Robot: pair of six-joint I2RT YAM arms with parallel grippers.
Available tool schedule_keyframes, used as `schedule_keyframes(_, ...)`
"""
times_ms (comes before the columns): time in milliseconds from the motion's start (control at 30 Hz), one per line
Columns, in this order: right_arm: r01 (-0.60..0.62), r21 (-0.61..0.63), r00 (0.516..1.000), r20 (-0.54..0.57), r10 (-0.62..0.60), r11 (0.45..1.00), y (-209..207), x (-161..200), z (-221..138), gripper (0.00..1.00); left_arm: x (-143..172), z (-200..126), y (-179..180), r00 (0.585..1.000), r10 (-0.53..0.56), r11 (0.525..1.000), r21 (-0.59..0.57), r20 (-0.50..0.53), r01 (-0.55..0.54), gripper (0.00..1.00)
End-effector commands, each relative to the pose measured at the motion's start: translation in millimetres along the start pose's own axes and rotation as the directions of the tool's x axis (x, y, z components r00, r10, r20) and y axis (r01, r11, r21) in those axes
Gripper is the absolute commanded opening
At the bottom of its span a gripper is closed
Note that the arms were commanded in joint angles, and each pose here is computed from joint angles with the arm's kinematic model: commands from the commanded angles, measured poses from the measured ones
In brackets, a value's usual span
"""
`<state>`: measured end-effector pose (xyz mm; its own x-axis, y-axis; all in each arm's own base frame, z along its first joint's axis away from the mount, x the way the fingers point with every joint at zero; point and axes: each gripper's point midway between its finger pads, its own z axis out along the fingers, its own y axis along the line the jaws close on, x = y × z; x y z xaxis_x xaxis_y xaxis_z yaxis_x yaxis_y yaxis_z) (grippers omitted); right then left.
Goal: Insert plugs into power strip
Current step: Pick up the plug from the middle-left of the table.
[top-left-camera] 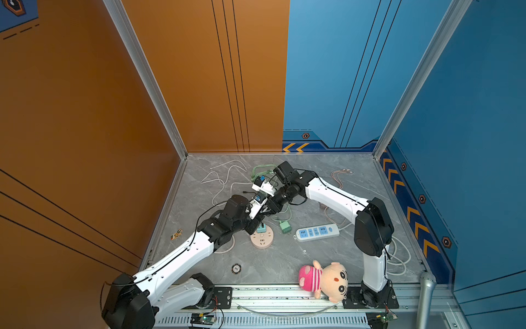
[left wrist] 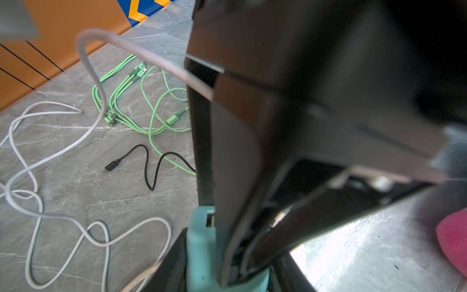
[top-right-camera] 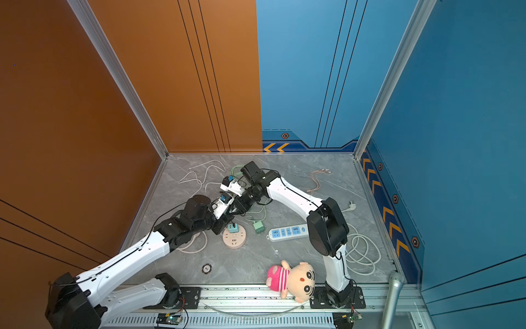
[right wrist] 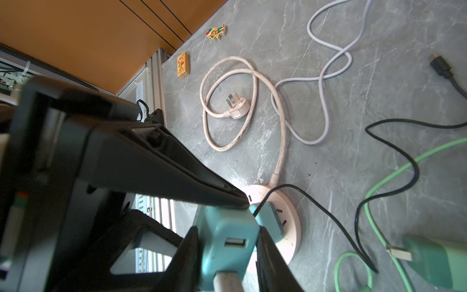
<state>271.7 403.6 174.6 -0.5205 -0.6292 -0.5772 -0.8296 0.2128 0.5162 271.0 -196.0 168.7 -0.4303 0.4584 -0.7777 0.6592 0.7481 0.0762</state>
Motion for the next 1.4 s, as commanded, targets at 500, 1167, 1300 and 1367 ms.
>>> schedule_keyframes(500, -0.074, -0.021, 0.981, -0.181, 0.069, 0.997, 6.1, 43.4, 22.3, 0.0, -50.7, -24.6, 35.0, 0.971, -0.01, 0.983, -0.174, 0.239, 0.053, 0.56)
schedule_keyframes(1167, 0.158, 0.136, 0.984, -0.103, -0.144, 0.978, 4.7, -6.6, -10.6, 0.0, -23.9, -71.9, 64.3, 0.931, -0.225, 0.929, -0.226, 0.286, 0.294, 0.75)
schedule_keyframes(1300, 0.189, 0.144, 0.98, -0.088, -0.178, 0.971, 10.6, -14.3, -16.6, 0.0, -14.9, -65.9, 69.5, 0.929, -0.26, 0.914, -0.242, 0.265, 0.325, 0.75)
schedule_keyframes(1367, 0.209, 0.15, 0.976, -0.092, -0.197, 0.966, 15.8, -14.7, -19.6, 0.0, -14.2, -65.3, 71.9, 0.925, -0.273, 0.908, -0.246, 0.266, 0.339, 0.75)
